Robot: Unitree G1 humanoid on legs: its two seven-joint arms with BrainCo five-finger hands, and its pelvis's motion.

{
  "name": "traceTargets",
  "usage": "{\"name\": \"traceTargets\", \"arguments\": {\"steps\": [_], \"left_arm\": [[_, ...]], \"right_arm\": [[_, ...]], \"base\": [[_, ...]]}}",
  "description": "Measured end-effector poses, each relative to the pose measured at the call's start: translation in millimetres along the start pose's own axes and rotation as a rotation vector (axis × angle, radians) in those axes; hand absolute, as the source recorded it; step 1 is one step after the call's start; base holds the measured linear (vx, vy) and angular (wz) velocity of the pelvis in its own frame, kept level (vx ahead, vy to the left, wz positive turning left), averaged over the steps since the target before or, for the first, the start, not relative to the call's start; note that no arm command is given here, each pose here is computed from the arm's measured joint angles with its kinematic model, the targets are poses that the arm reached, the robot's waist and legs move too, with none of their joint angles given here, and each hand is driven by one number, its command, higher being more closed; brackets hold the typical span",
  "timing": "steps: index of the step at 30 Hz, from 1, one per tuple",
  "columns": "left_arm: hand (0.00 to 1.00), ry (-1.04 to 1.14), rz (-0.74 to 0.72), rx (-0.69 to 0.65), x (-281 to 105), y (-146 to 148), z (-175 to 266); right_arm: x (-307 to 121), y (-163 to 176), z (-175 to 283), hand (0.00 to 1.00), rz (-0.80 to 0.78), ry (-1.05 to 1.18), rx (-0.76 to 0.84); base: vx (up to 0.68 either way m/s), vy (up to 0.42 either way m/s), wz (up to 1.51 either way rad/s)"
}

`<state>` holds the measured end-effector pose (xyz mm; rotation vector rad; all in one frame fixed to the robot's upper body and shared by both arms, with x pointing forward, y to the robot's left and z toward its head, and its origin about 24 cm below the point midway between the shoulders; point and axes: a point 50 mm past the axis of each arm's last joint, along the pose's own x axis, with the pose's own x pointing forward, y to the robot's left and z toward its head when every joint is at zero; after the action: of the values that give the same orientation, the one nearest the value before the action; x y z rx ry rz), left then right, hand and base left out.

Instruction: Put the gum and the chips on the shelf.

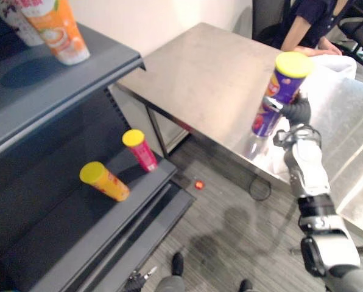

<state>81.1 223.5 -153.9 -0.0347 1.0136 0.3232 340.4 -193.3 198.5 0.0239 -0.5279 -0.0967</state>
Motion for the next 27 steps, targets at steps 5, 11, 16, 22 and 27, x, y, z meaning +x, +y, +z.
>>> {"name": "traceTargets", "arguments": {"steps": [5, 11, 16, 22, 27], "left_arm": [[0.0, 0.02, 0.004, 0.011, -2, 3, -6], [0.0, 0.045, 0.014, 0.009, -4, 8, -14], [0.0, 0.069, 0.02, 0.032, -8, 12, -23], [0.0, 0.1, 0.023, 0.024, -11, 18, -32], [0.0, 0.115, 0.056, -0.069, -12, 23, -35]], "right_arm": [[-20, -29, 24, 1.0, -0.033, -0.111, -0.044], [-51, -48, 33, 1.0, -0.048, -0.161, -0.06], [-84, -61, 30, 1.0, -0.058, -0.121, -0.087], [-118, -70, 22, 1.0, -0.13, -0.065, -0.069], [-124, -54, 14, 1.0, -0.098, -0.034, -0.01]], "base": [[-0.05, -0.001, 0.0], [-0.08, -0.009, -0.22], [-0.04, -0.018, -0.09], [0.0, 0.002, -0.13], [-0.05, -0.013, 0.05]]}}
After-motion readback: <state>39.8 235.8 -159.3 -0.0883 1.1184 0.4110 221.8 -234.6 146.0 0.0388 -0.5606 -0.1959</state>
